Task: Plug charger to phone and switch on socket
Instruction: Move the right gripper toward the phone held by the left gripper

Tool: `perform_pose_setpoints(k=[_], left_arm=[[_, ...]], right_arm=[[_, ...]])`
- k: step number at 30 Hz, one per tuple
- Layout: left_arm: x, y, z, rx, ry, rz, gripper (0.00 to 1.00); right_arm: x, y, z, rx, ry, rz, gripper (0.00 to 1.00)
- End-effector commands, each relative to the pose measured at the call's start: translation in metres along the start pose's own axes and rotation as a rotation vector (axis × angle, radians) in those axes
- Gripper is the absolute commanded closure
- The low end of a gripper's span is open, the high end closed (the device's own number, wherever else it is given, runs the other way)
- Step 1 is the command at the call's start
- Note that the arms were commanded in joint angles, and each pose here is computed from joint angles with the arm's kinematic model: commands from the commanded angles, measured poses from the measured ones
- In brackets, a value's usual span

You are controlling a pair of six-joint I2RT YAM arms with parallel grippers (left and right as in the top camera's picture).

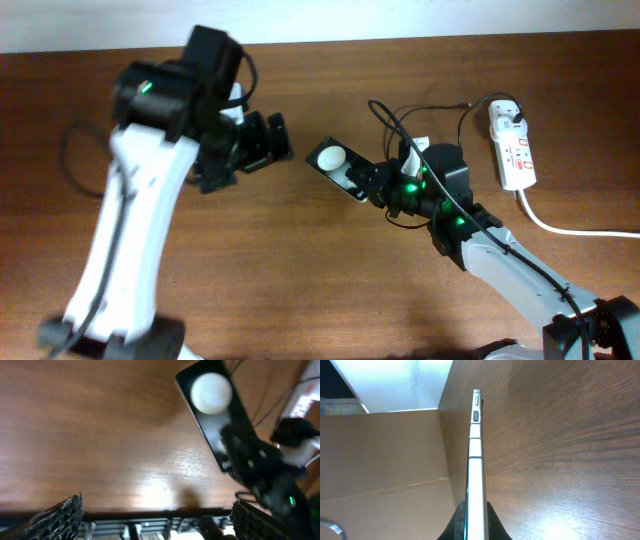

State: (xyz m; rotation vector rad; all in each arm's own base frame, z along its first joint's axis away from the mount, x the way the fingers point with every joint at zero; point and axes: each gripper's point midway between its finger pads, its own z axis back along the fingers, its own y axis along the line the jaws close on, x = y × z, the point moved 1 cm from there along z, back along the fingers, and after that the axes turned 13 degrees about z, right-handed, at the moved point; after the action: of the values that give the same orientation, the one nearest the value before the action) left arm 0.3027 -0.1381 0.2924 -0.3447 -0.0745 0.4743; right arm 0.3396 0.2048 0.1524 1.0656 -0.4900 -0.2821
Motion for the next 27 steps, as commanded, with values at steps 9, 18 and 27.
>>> perform_pose_setpoints(k=[9,18,27], left_arm=[[-0.047,-0.018,-0.040,-0.409,0.177,0.154,0.01],[-0.028,-0.027,-0.082,-0.478,0.231,0.489,0.01],[-0.024,-0.024,-0.085,-0.456,0.221,0.588,0.02]], right_arm=[[-0.029,0.029,0.006,0.109,0.226,-0.389,0.96],[-0.032,0.031,0.006,0.096,0.255,-0.552,0.96],[-0.027,0.045,0.007,0.149,0.260,-0.598,0.96]])
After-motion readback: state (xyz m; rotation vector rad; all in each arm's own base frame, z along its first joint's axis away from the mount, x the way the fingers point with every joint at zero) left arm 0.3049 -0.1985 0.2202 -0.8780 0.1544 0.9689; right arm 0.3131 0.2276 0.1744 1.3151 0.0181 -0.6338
